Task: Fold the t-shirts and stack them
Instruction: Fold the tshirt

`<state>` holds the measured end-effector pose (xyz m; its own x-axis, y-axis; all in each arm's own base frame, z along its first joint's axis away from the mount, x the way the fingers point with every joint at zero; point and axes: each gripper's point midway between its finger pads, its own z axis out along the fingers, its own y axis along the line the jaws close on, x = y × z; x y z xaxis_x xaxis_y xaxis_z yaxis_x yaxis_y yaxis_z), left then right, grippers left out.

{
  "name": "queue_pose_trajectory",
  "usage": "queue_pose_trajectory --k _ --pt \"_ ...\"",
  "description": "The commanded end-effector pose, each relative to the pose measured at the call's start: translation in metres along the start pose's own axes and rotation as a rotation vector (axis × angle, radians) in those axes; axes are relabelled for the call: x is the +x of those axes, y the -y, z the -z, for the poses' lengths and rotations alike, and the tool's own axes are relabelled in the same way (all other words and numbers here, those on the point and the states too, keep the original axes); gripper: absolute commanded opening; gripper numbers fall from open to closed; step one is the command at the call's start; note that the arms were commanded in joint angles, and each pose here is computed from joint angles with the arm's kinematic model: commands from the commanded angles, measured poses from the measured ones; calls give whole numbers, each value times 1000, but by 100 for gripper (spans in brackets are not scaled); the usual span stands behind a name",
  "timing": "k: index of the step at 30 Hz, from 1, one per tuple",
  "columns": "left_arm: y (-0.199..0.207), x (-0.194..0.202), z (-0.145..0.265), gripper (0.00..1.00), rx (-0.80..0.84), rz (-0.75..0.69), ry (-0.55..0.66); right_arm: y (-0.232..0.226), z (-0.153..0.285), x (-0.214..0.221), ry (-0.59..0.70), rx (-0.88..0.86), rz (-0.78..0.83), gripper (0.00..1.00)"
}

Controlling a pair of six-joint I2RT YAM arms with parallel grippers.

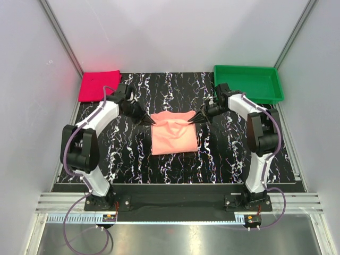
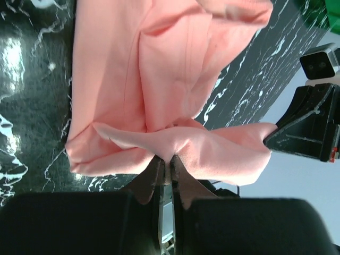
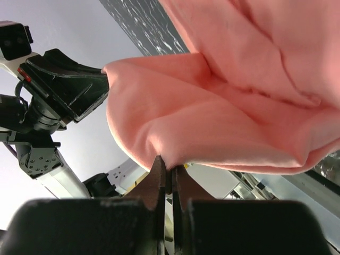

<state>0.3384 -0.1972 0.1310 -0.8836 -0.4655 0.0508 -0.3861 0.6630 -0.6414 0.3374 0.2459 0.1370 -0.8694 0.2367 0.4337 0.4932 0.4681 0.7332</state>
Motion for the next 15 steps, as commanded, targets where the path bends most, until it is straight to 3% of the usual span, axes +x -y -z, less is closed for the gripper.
queue_pose_trajectory --k 1,8,11,14,15 --pt "27 -29 6 0 97 -56 42 -20 2 -23 7 -63 43 1" --pt "17 -70 -22 0 79 -54 77 -29 -8 -81 57 -104 74 10" --pt "18 -92 -38 5 102 -77 92 -43 -12 -110 84 -147 154 16" --pt "33 -117 -38 35 110 -138 149 -45 -12 -126 108 -127 209 29" --pt "31 -119 -37 43 91 -154 148 -44 -12 -132 133 -106 231 39"
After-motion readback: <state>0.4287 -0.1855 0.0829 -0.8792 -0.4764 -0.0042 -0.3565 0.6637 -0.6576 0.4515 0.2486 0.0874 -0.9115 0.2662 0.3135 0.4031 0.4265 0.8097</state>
